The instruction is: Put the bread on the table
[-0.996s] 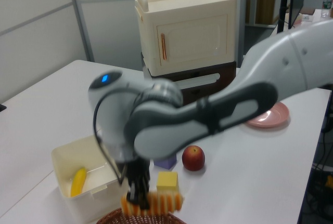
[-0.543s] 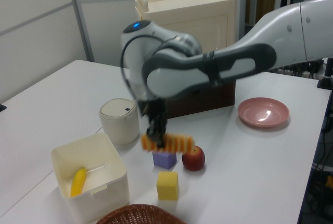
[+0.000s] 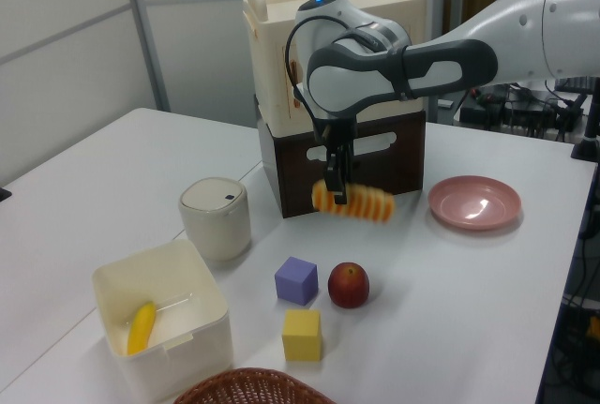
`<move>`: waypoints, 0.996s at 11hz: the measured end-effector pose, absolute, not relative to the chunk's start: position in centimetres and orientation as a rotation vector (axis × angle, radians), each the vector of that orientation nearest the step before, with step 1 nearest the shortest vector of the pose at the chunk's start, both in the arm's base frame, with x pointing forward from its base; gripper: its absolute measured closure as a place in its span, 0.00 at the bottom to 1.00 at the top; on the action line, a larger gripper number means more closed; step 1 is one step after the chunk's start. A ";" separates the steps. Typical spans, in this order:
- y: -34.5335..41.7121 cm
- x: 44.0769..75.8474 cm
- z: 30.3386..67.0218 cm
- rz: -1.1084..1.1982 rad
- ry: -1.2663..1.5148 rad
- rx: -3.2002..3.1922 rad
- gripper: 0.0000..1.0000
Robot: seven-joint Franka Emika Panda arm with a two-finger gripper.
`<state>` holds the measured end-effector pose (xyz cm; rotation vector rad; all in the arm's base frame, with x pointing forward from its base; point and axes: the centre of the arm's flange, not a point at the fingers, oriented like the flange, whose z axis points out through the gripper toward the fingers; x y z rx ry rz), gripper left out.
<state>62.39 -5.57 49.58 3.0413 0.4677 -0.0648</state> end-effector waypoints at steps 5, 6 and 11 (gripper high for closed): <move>-5.4 62.4 51.7 0.014 0.359 3.047 0.00; -5.3 62.0 53.2 0.049 0.229 3.058 0.00; -2.7 58.6 58.2 0.023 -0.112 3.077 0.00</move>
